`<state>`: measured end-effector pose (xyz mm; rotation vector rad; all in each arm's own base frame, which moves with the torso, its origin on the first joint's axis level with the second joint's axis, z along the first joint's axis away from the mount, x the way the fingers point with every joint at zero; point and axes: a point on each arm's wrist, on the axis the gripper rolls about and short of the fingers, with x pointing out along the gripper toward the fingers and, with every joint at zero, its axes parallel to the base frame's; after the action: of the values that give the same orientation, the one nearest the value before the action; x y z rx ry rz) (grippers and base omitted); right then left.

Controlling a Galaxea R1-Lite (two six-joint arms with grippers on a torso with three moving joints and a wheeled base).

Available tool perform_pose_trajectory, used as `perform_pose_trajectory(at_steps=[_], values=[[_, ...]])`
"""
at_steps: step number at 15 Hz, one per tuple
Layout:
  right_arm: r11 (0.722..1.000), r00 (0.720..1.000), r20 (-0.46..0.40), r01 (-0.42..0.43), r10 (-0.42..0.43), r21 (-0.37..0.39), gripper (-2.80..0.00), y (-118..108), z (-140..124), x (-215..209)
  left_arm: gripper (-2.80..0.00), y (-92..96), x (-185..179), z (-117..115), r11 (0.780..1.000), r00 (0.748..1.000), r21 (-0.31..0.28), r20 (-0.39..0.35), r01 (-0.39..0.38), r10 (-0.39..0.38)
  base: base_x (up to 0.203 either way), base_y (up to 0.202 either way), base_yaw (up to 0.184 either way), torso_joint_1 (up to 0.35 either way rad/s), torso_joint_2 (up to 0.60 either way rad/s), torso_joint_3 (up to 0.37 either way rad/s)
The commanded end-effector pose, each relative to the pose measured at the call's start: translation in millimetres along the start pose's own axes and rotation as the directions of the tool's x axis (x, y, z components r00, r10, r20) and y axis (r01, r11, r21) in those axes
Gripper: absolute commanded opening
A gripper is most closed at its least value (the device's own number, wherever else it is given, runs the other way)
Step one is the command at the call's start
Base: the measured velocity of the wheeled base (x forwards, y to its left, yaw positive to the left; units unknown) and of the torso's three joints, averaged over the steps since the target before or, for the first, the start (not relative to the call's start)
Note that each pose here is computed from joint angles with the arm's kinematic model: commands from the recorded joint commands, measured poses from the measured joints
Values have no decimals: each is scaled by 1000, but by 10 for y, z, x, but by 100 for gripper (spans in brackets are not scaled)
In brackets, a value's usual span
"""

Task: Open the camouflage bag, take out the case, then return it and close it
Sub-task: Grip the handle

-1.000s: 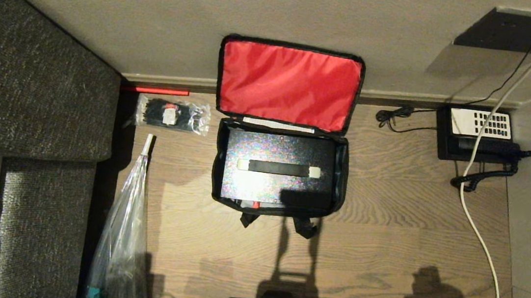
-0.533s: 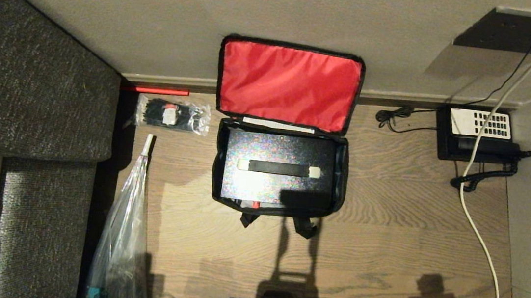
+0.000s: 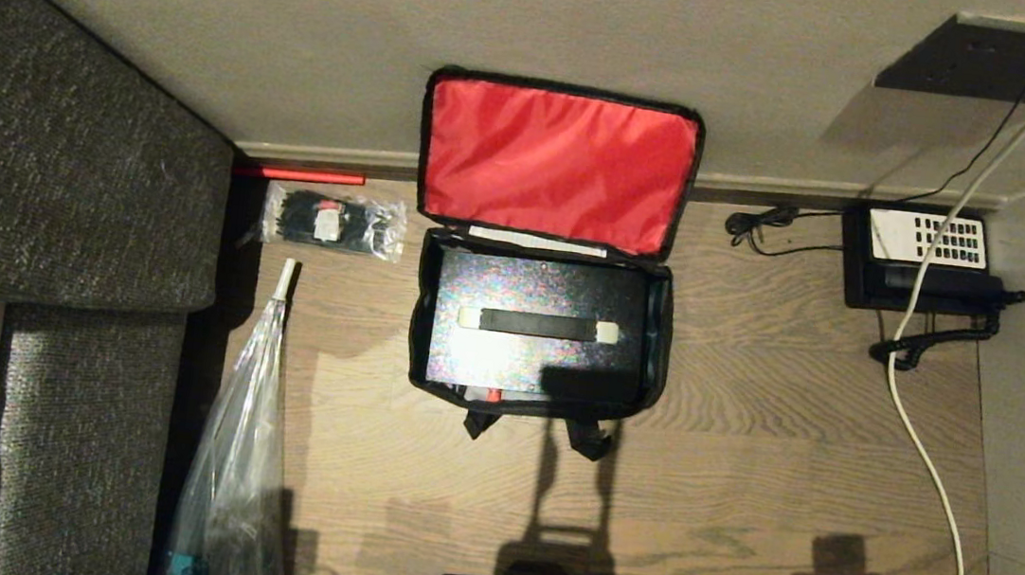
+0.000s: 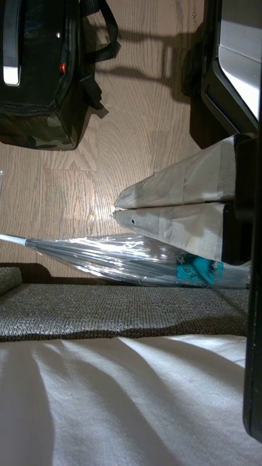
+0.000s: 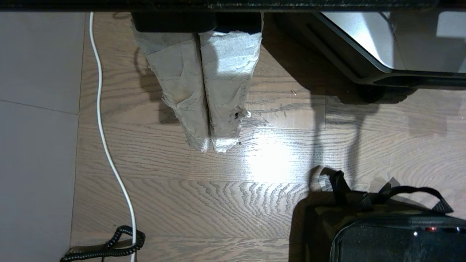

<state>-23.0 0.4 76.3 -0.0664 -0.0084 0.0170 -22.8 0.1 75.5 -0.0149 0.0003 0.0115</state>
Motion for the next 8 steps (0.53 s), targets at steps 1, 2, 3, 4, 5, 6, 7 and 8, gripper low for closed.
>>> perform_pose_trajectory(at_steps=[1,2,3,4,5,6,7,8], values=[[1000,1000,-2,-1,1,5,-280,1,-8,-2,-280,0,1,-9,1000,1000,0,-1,-1,1,0,0,0,0,0,0],[1000,1000,0,-1,1,5,-280,1,-7,-2,-280,0,1,-9,1000,1000,0,-1,-1,1,0,0,0,0,0,0],[1000,1000,-2,-1,1,5,-280,1,-8,-2,-280,0,1,-9,1000,1000,0,-1,-2,2,0,0,0,0,0,0],[1000,1000,-2,-1,1,5,-280,1,-8,-2,-280,0,1,-9,1000,1000,0,-1,-1,1,0,0,0,0,0,0],[1000,1000,-1,-1,1,5,-280,1,-8,-2,-280,0,1,-9,1000,1000,0,-1,-1,1,0,0,0,0,0,0],[1000,1000,-2,-1,1,5,-280,1,-8,-2,-280,0,1,-9,1000,1000,0,-1,-1,1,0,0,0,0,0,0],[1000,1000,-2,-1,1,5,-280,1,-8,-2,-280,0,1,-9,1000,1000,0,-1,-1,1,0,0,0,0,0,0],[1000,1000,-2,-1,1,5,-280,1,-8,-2,-280,0,1,-9,1000,1000,0,-1,-1,1,0,0,0,0,0,0]])
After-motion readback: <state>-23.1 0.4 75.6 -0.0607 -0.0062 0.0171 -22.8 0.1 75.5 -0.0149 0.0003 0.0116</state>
